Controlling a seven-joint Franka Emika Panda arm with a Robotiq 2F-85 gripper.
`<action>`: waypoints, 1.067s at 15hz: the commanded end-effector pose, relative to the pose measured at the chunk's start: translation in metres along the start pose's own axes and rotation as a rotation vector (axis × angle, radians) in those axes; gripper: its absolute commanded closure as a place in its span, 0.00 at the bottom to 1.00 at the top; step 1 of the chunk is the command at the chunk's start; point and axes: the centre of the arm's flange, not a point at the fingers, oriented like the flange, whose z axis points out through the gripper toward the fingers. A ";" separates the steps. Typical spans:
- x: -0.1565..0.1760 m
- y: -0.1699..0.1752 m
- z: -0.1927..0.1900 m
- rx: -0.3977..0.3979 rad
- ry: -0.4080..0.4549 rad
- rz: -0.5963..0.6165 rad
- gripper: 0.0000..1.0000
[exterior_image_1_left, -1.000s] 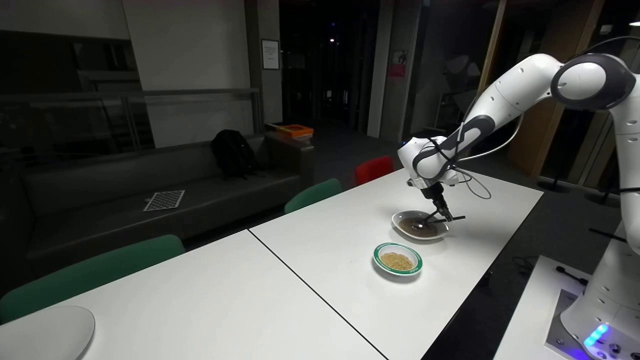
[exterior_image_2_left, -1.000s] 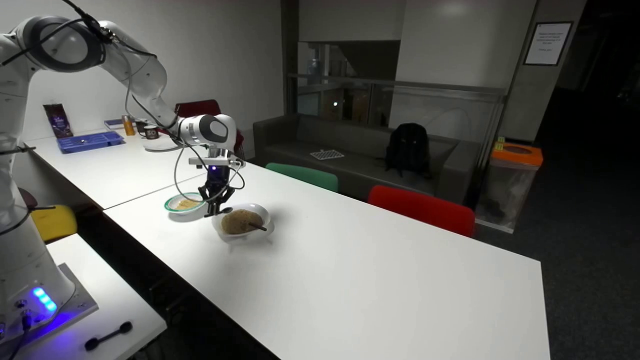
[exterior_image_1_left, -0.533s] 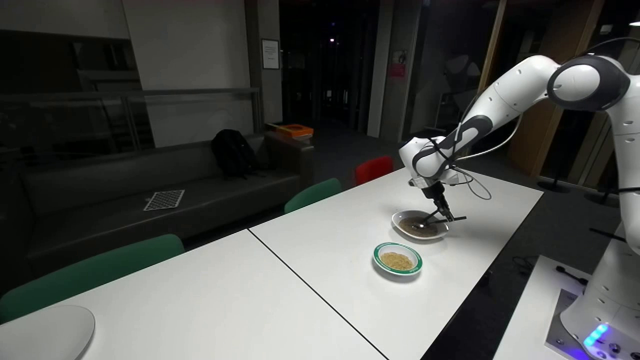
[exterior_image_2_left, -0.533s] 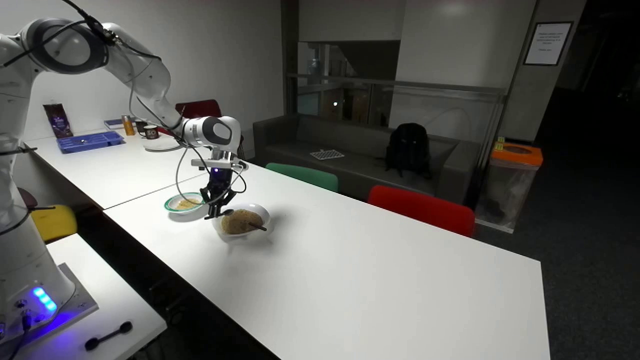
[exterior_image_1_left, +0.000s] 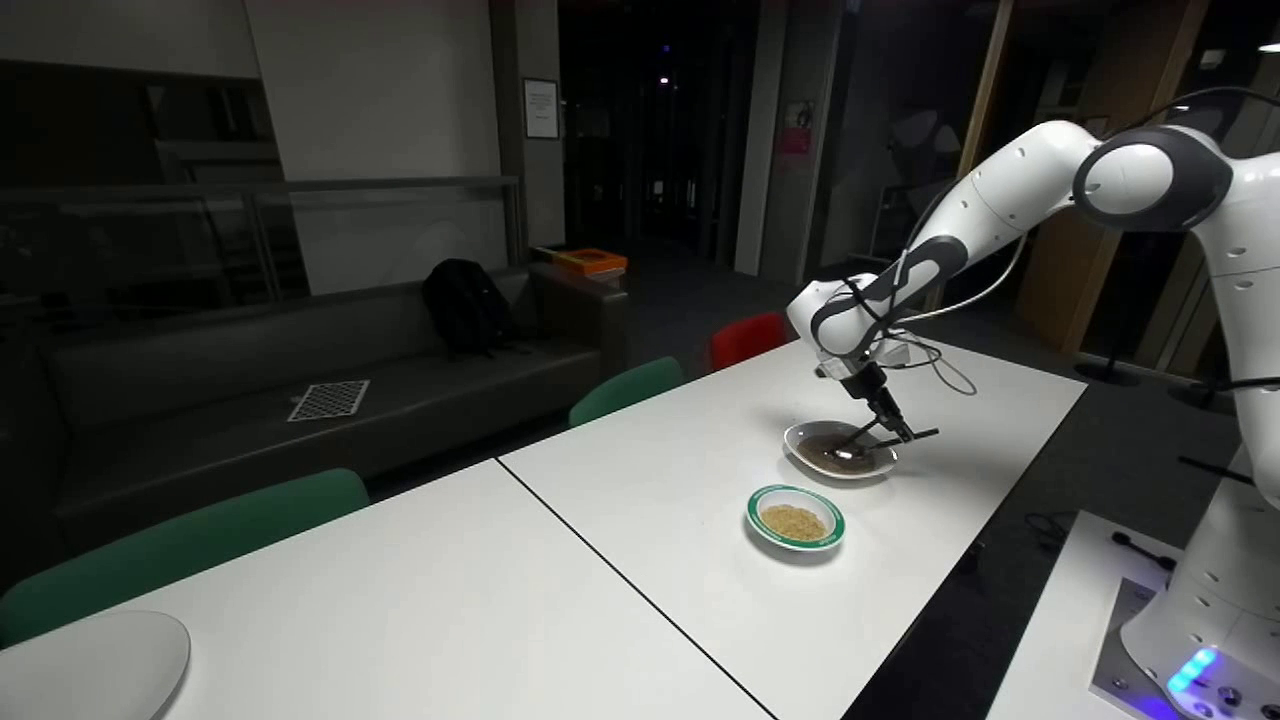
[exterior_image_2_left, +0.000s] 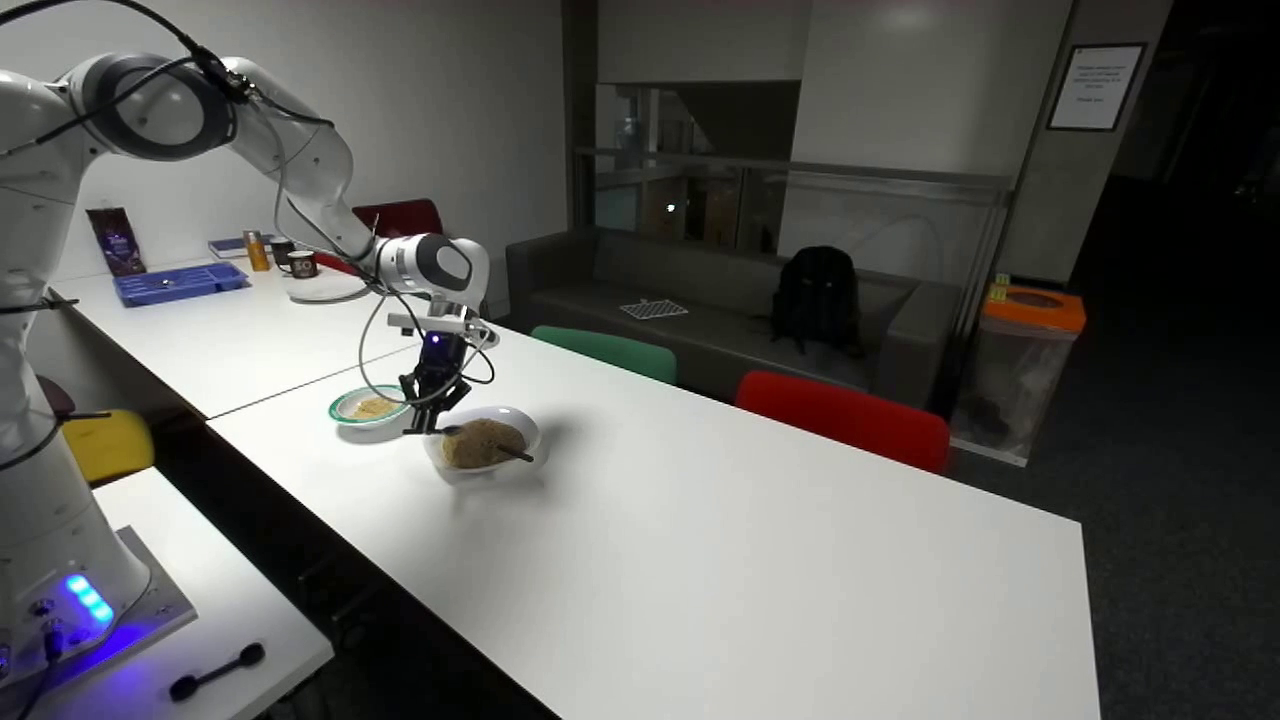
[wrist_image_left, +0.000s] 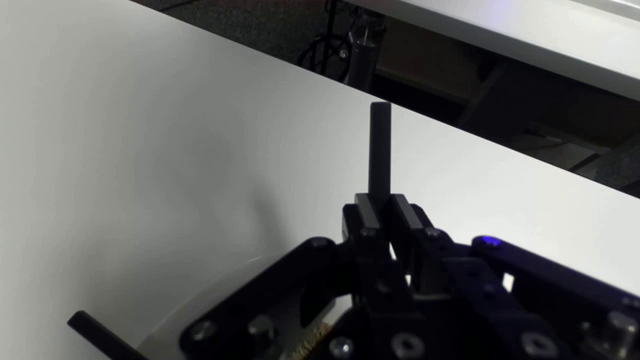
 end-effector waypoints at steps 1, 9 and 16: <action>0.007 0.002 -0.009 0.003 -0.079 -0.004 0.97; 0.023 0.004 0.003 0.021 -0.170 -0.009 0.97; 0.027 0.011 0.001 0.014 -0.208 0.003 0.97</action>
